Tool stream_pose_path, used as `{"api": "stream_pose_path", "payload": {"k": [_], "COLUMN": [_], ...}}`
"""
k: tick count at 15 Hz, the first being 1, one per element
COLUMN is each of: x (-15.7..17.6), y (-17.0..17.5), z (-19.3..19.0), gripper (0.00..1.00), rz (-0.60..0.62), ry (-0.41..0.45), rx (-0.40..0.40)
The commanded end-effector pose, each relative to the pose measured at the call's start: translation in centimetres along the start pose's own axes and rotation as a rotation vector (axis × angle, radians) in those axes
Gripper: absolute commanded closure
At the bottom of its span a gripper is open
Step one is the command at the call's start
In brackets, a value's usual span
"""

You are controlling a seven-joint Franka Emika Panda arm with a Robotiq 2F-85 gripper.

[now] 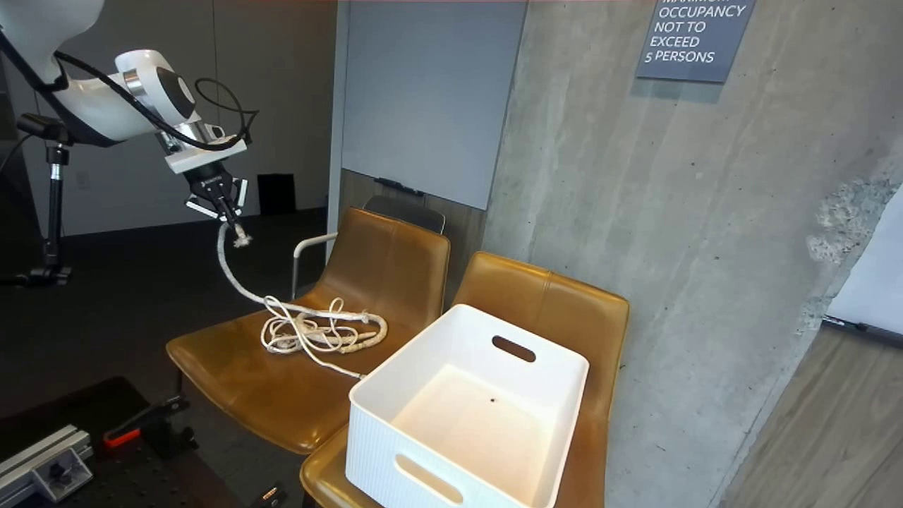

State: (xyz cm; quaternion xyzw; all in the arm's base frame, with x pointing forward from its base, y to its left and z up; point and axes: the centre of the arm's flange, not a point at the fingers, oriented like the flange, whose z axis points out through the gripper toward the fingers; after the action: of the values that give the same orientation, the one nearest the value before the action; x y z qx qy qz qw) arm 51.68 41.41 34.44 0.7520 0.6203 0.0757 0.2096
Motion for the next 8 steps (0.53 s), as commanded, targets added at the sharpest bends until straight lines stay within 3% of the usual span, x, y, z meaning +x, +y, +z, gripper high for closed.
{"api": "stream_pose_path", "payload": {"k": [1, 4, 8], "x": [-3.9, -6.6, -12.7], "y": [-0.5, 0.7, 5.1], "z": [0.1, 1.6, 4.0], "gripper": [0.97, 0.97, 0.97], "rz": [0.038, 0.058, 0.113], "ry": [-0.004, -0.029, -0.074], "rx": [0.009, 0.008, 0.015]}}
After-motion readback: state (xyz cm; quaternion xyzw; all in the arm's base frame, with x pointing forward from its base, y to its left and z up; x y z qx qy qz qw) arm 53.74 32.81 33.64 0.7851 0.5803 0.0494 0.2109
